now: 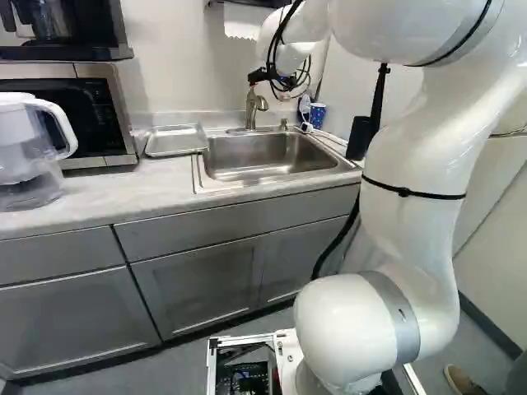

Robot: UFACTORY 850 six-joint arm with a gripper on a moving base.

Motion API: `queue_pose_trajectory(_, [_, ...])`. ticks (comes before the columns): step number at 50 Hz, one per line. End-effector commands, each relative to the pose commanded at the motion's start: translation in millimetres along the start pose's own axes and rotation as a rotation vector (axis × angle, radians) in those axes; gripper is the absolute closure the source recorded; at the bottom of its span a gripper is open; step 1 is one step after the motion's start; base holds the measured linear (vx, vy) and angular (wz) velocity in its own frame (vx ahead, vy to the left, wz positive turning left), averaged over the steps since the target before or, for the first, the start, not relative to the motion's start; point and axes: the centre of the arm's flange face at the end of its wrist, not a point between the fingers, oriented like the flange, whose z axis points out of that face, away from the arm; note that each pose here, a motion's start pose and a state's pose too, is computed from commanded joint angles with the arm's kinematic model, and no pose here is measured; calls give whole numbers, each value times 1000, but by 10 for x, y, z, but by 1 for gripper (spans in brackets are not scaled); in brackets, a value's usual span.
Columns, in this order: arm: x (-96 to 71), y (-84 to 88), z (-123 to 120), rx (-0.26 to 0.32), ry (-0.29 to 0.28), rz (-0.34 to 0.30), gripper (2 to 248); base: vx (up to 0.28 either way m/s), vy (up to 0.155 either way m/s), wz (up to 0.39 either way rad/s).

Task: Rinse the cup and place it in the tray

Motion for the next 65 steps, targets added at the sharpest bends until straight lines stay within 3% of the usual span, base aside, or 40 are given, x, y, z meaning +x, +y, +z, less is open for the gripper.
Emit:
queue_pose_trajectory(20, [13, 105, 98, -15, -34, 8, 3, 0, 0, 0])
queue_pose_trajectory(49, [60, 121, 214, -17, -29, 9, 3, 0, 0, 0])
queue_pose_trajectory(65, [98, 121, 215, -17, 13, 9, 3, 0, 0, 0])
